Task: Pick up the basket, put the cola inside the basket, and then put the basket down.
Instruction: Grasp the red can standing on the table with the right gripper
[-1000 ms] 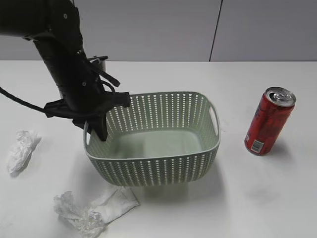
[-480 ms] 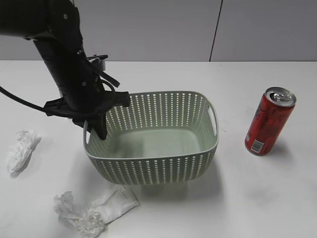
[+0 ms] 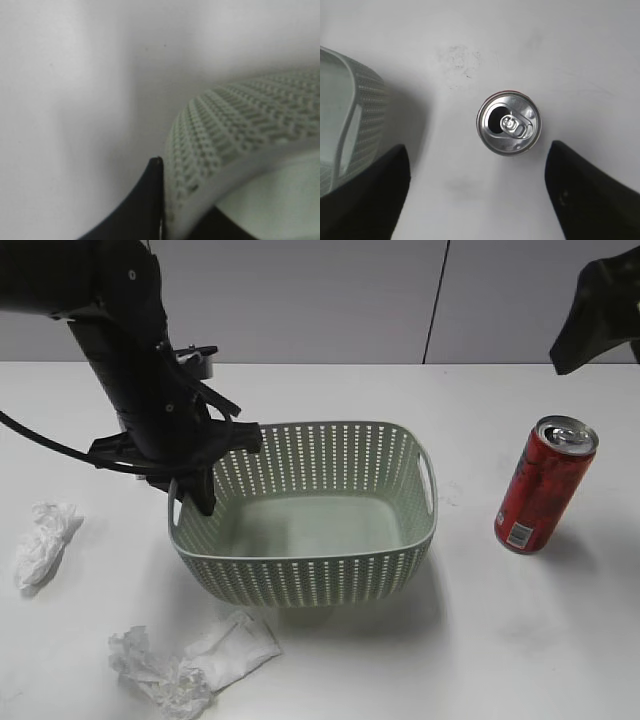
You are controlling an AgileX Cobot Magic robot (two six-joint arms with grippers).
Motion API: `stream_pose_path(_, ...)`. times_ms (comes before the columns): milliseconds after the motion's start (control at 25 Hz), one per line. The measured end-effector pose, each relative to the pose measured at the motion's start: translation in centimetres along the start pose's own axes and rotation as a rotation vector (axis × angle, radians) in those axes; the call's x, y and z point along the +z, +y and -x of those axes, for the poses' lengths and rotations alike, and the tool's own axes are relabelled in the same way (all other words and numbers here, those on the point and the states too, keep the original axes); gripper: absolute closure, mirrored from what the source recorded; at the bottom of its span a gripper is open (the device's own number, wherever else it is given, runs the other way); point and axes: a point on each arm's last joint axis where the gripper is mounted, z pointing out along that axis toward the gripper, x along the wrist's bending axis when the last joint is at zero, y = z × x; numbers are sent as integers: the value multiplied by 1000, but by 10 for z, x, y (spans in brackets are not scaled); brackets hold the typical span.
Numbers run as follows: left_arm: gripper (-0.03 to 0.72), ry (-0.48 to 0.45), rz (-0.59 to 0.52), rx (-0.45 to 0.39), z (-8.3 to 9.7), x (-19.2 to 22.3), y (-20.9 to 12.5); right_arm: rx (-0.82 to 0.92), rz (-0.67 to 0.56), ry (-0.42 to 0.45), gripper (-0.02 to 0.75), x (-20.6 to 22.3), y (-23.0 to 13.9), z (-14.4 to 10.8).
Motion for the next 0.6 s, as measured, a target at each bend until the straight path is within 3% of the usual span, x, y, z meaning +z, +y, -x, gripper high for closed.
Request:
stream_pose_path(240,692,0,1,0,0,0,0,17,-122,-69,98,46,9,9)
stream_pose_path(600,692,-1,7,1,0,0,1,103,-226,-57,98,89,8,23)
